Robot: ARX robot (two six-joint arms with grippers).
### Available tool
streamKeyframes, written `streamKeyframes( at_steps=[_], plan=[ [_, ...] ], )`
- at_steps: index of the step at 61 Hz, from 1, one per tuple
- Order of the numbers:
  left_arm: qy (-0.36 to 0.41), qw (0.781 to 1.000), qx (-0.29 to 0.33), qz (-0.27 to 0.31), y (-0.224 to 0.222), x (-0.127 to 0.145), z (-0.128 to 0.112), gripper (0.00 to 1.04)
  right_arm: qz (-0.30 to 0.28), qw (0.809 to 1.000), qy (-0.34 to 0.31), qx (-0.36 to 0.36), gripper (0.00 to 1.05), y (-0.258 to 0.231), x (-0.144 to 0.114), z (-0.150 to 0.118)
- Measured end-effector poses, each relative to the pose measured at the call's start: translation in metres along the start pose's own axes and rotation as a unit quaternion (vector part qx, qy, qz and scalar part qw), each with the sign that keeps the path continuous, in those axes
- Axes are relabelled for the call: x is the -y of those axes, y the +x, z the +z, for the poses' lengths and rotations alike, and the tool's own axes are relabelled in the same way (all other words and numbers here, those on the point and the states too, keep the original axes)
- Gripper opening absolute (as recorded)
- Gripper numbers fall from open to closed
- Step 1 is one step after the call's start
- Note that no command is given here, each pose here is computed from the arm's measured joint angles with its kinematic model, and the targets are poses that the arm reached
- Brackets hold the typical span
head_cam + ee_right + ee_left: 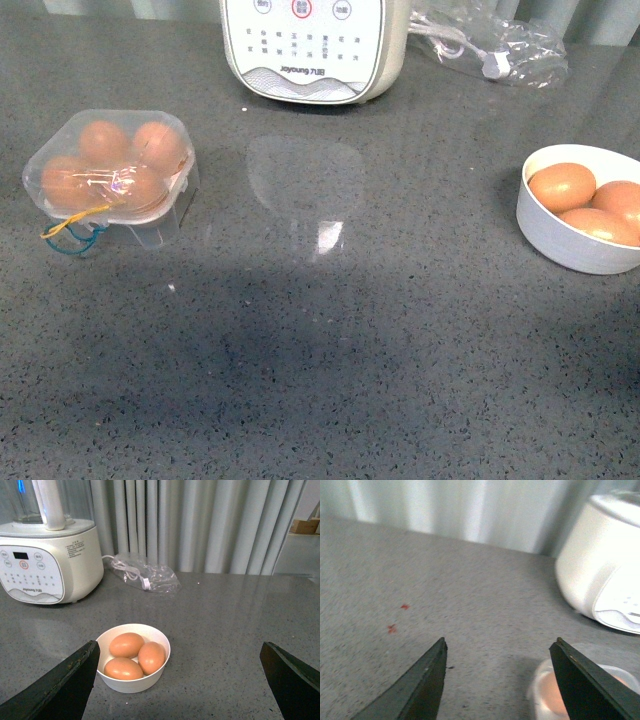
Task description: Put egg into box
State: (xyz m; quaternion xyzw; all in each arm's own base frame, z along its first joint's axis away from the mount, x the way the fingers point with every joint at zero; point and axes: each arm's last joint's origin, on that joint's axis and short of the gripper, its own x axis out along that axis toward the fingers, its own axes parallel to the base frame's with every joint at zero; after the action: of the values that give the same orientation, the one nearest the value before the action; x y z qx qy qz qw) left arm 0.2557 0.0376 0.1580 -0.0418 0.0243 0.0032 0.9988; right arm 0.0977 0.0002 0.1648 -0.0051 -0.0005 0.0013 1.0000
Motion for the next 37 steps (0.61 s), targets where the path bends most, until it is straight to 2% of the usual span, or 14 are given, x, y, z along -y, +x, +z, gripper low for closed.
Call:
streamKeyframes(
  at_steps=[9,21,37],
  plan=[
    [0.028,0.999,0.023,0.0,-0.027,0.01,0.003,0.36,0.0,1.0,0.0,0.0,0.97,0.0,0.0,0.0],
    [0.032,0.999,0.016,-0.001,-0.054,0.02,-0.001,0.03,0.0,1.0,0.0,0.0,0.97,0.0,0.0,0.0],
    [0.037,0.999,0.018,0.008,-0.08,0.032,-0.003,0.04,0.0,1.0,0.0,0.0,0.97,0.0,0.0,0.0]
  ],
)
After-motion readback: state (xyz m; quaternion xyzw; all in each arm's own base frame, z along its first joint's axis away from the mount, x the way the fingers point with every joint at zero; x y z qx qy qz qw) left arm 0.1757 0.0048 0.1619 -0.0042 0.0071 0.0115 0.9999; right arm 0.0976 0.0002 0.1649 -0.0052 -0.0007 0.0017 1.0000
